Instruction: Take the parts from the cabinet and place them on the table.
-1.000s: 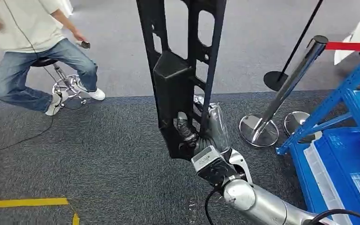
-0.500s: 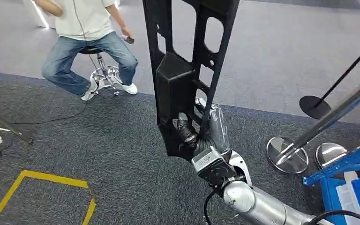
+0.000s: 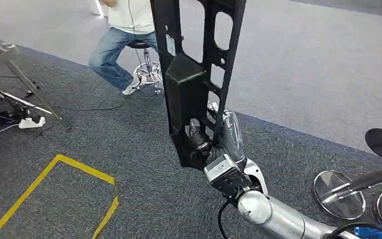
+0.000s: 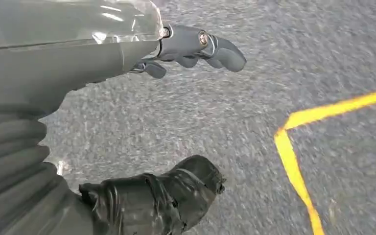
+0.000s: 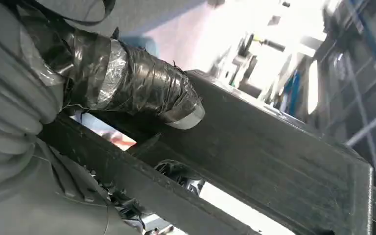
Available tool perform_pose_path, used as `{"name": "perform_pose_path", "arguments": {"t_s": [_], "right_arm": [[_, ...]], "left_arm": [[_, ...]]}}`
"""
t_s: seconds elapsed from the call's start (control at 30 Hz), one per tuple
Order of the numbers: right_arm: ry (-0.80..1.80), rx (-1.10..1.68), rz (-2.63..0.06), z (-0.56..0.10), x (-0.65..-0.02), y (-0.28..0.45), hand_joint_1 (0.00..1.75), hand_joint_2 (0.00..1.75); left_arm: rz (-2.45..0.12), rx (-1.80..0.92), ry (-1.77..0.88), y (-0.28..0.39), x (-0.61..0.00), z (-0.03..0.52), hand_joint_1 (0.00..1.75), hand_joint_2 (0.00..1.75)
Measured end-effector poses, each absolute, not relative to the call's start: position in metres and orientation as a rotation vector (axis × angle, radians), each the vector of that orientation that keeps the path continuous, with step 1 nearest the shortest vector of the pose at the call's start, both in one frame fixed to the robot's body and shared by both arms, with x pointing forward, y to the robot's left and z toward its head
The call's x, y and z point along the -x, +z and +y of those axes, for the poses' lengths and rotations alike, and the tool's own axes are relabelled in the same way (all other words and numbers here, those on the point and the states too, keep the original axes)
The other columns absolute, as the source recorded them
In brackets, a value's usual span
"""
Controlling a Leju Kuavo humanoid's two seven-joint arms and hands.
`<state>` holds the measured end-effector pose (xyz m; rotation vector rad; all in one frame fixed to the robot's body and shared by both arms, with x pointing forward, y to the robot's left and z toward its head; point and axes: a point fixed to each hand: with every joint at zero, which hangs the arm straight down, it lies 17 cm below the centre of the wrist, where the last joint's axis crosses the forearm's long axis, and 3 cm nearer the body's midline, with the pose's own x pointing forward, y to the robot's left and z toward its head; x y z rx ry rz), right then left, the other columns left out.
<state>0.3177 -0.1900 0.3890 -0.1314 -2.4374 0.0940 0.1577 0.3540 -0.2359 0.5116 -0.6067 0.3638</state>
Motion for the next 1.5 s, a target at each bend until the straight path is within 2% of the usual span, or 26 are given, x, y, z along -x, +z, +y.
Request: {"name": "perform_pose_path", "arguments": {"t_s": [0.67,1.17,1.5], "right_arm": [[0.157,0.117,-2.39,-0.186,-0.331,0.383,1.75,1.75],[0.557,0.131,-2.286,-0.169,-0.387,0.429,1.75,1.75],[0.629,0.233,-2.207,-0.188,-0.419,0.445,1.75,1.75]], "left_arm": [[-0.61,-0.509,0.367,-0.235,-0.163,0.355,0.0,1.75],[-0.644,-0.491,0.359,-0.232,-0.174,0.359,0.0,1.75],[-0.637,-0.492,0.327,-0.233,-0.173,0.359,0.0,1.75]]}}
